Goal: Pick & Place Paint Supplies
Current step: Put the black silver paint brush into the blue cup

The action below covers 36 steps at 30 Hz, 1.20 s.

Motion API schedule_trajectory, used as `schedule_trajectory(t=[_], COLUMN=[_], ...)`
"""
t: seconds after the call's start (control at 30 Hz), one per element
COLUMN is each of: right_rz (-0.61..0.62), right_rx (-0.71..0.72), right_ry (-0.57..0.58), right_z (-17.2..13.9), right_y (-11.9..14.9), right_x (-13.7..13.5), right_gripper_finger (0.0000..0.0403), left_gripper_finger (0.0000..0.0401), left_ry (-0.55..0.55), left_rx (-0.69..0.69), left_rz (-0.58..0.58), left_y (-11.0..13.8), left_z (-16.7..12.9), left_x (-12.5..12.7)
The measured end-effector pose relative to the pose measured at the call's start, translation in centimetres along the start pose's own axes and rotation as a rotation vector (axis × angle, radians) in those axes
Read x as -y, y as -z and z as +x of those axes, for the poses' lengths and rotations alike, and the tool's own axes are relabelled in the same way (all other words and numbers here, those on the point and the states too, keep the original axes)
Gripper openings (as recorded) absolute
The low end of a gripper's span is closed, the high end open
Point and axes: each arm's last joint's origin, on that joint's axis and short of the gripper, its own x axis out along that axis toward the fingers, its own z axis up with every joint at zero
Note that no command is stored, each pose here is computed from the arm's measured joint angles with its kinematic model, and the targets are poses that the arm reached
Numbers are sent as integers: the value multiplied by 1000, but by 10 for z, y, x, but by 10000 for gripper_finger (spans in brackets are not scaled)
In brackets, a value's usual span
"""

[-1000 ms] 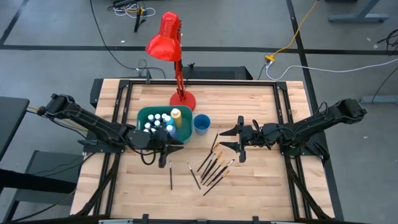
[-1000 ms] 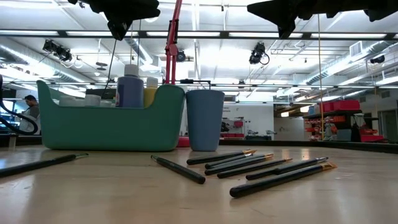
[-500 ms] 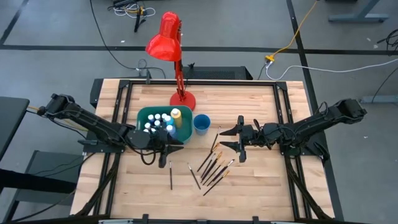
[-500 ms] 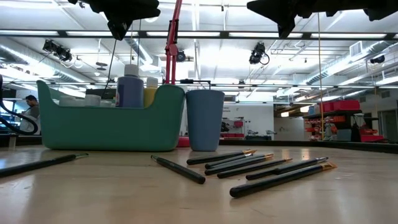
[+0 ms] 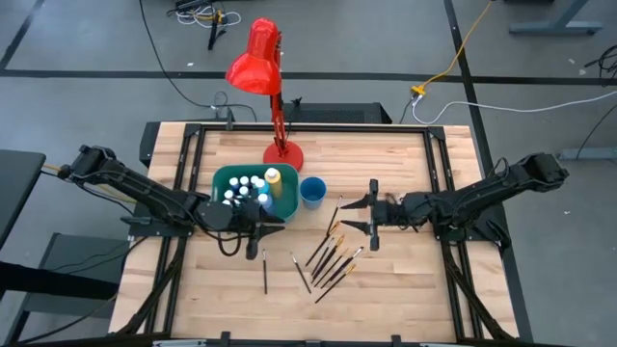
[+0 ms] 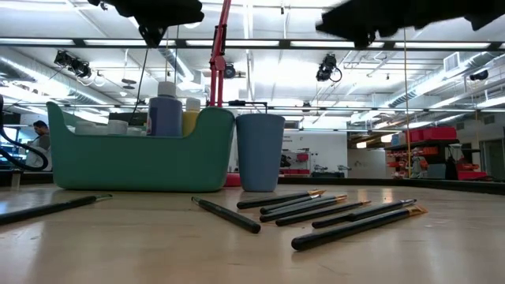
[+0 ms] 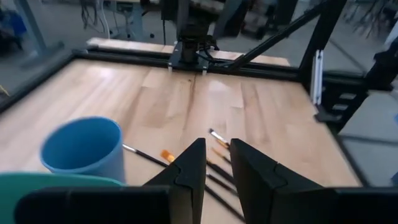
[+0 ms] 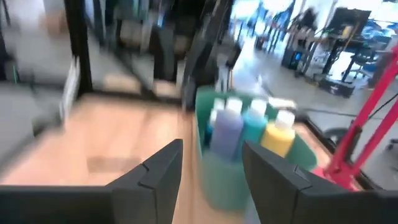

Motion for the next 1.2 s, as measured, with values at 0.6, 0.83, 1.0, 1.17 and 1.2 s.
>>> schedule_trajectory(t=[0.6,0.83,1.0,1.17,1.2], right_rz=[41,57,-29,-22,-20], right_rx=[-328,-462,-467,-505,-513], right_ry=[-341,-307,-325,-306,-297], right_z=[31,53,60,60,60], right_y=[74,124,141,152,154], right_x=[75,87,89,96,98], right_gripper_finger=[178,178,178,178,178], left_gripper_finger=[82,82,82,82,82], left_ry=[10,10,10,10,10], left_rx=[-3,-3,-2,-2,-3], left_rz=[-22,-22,-22,-22,-22], left_y=[0,0,0,0,0], left_z=[0,0,0,0,0], left_x=[0,0,0,0,0])
